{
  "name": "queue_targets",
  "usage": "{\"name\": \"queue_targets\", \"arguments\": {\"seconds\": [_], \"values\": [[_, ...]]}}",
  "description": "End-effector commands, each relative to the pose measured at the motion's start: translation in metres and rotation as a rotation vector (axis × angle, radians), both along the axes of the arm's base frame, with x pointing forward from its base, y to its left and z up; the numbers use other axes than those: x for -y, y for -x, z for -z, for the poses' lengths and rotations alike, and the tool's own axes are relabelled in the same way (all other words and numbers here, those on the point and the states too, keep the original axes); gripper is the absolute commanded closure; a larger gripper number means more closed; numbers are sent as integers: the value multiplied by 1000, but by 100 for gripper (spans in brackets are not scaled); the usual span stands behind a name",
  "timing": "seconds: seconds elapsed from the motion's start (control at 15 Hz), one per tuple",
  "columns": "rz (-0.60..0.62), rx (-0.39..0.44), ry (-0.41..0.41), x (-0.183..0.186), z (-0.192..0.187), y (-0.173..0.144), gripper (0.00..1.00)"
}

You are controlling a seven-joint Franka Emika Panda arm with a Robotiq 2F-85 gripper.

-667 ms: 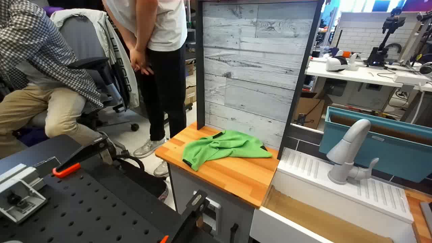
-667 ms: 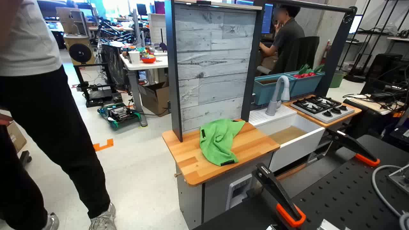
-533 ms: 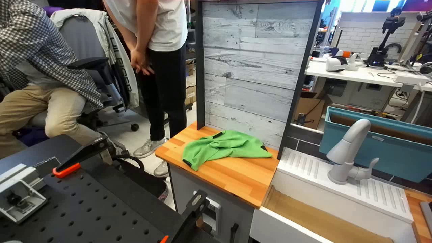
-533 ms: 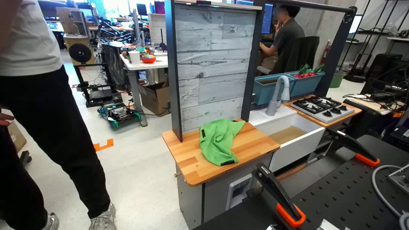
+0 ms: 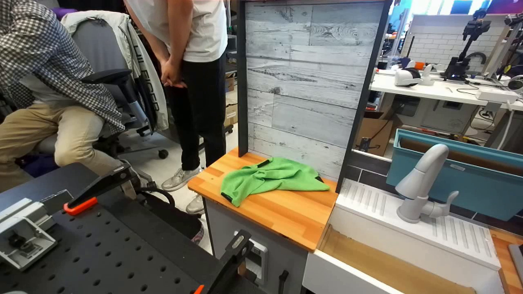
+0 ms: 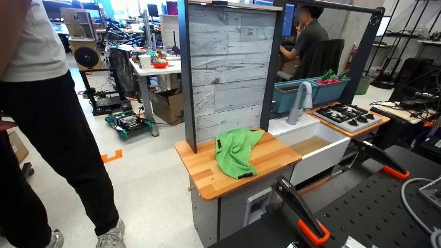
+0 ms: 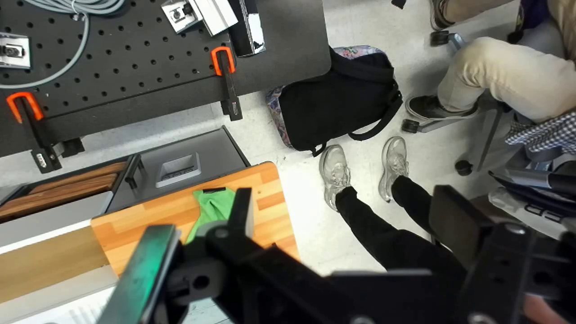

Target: Fold the towel in half and then slide it to the right

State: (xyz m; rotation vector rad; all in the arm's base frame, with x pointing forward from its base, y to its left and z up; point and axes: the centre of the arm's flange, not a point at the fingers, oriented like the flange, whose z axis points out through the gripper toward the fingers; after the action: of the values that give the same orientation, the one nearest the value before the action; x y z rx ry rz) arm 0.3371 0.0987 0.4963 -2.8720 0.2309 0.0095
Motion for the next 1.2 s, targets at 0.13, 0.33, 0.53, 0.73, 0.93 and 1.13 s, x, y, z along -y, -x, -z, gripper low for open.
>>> {"name": "queue_targets", "arguments": {"seconds": [0.13,0.33,0.53,0.73,0.93,1.13], "values": [[0,0,0,0,0,0,0],[0,0,0,0,0,0,0],[13,19,25,5,12,-14,0],[32,42,35,14,33,-34,0],[50,54,53,23,60,-58,0],[40,27,91,39,96,-84,0]]}}
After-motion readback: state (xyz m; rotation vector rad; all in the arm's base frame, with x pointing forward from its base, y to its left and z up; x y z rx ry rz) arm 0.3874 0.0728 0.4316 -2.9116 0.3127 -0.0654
